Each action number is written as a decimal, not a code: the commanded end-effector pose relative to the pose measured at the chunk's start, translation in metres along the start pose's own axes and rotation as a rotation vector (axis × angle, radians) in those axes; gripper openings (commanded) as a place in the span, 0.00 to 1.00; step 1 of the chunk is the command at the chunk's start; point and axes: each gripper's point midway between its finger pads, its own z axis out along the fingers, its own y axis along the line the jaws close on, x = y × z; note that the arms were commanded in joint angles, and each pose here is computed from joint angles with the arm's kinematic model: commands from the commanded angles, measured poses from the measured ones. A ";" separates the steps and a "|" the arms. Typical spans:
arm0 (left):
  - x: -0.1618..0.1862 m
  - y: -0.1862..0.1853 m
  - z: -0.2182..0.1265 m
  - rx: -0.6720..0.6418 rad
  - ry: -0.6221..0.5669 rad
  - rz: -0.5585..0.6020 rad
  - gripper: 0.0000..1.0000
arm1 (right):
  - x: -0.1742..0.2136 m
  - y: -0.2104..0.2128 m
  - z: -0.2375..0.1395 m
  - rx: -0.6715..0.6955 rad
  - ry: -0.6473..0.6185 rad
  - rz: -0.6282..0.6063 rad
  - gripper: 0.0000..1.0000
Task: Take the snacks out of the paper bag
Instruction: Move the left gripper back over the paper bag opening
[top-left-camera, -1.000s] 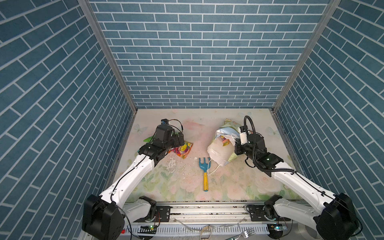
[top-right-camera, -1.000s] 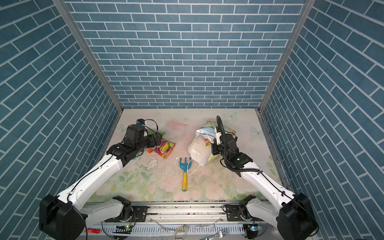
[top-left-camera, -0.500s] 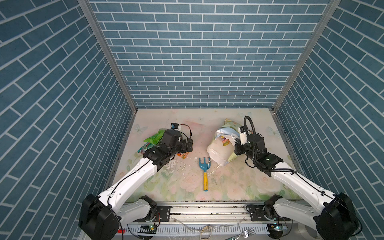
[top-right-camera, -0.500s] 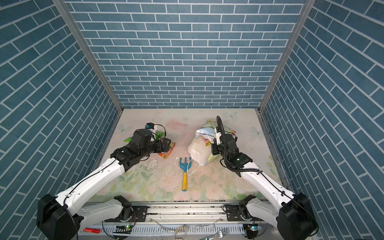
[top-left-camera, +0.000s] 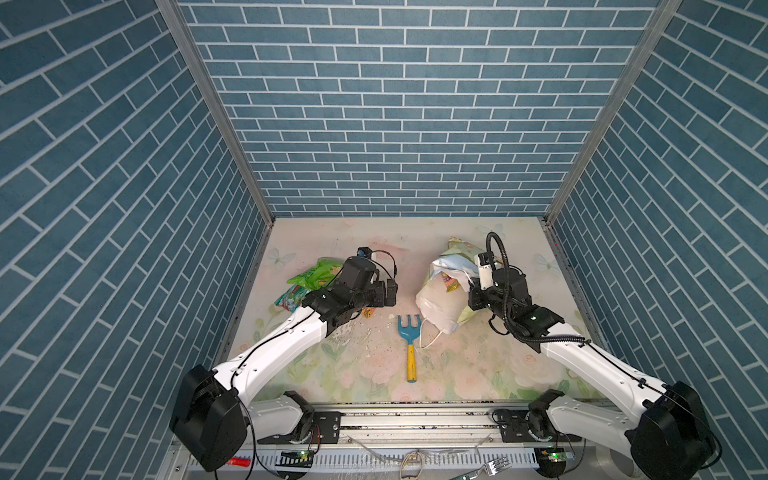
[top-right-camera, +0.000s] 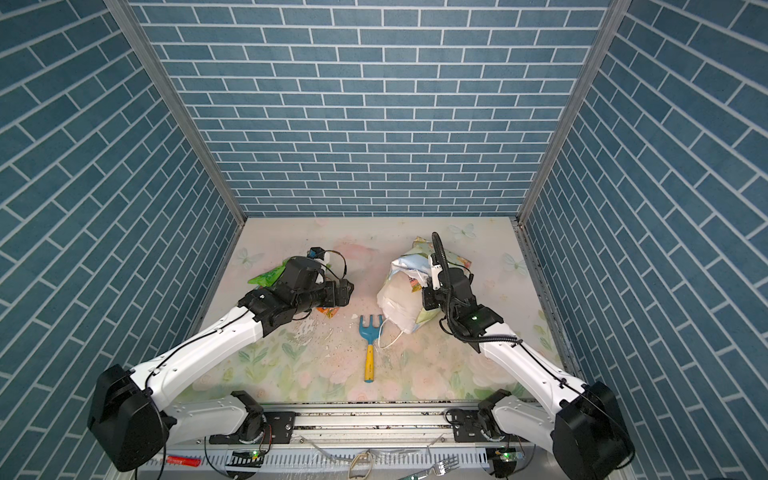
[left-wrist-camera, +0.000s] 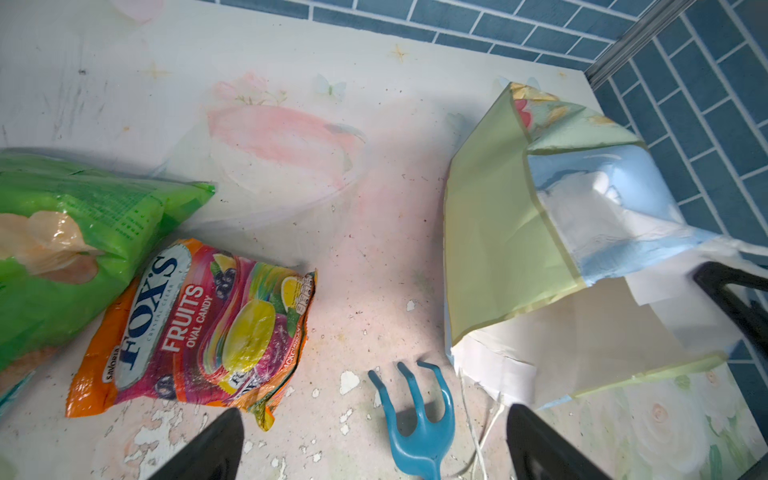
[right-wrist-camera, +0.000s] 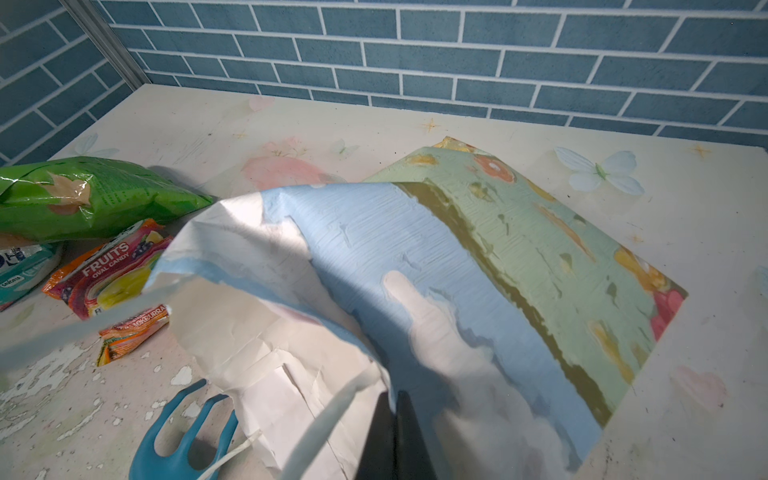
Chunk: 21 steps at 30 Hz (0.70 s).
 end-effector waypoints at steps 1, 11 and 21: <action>-0.004 -0.013 -0.008 0.023 -0.015 0.016 1.00 | 0.015 -0.004 0.003 0.017 0.034 0.009 0.00; 0.010 -0.052 0.004 0.074 -0.019 0.074 1.00 | 0.014 -0.013 -0.002 0.058 0.005 0.004 0.00; 0.015 -0.121 0.020 0.236 -0.063 0.134 1.00 | 0.011 -0.015 -0.006 0.068 -0.020 0.006 0.00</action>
